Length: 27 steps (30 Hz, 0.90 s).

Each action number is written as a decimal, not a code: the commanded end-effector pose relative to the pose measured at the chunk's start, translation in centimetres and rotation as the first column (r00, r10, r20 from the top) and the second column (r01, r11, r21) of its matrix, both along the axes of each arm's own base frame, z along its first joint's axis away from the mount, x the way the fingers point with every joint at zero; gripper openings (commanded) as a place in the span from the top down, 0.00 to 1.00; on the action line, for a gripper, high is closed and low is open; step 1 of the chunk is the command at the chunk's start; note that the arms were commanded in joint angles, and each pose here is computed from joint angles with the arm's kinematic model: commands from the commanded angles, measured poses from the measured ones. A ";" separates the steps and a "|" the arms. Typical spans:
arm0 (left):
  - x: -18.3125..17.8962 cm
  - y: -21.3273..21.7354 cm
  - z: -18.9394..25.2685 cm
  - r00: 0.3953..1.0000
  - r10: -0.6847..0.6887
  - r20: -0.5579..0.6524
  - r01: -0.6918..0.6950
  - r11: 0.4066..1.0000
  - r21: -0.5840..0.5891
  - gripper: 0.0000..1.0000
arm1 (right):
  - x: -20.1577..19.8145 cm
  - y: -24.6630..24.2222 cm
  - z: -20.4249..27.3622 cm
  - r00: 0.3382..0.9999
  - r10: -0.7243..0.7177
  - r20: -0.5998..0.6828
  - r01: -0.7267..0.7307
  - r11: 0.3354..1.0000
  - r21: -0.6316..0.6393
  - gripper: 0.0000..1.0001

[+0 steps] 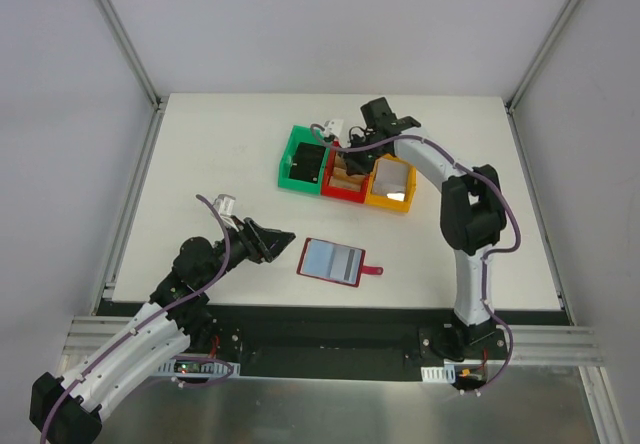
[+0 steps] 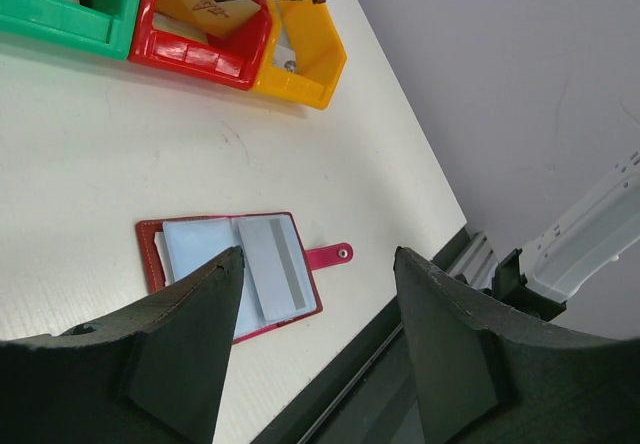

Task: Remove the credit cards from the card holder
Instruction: Place the credit card in the storage box.

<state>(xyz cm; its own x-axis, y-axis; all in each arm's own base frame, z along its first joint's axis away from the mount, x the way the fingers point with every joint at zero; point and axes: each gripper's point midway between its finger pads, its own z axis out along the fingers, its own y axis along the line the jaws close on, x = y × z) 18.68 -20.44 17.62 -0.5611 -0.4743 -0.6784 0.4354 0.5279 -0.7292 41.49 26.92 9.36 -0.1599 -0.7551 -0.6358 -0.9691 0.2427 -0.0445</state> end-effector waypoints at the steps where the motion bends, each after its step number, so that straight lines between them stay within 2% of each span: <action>1: 0.5 0.3 0.6 0.999 0.019 0.038 -0.019 1.000 0.006 0.39 | 0.4 0.6 0.6 0.998 0.064 0.027 -0.064 0.998 -0.004 1.00; 27: 0.7 0.4 -0.4 0.999 0.032 0.017 -0.032 0.999 0.028 0.39 | 3.1 0.4 -2.6 0.996 0.026 0.081 -0.018 0.995 -0.095 1.00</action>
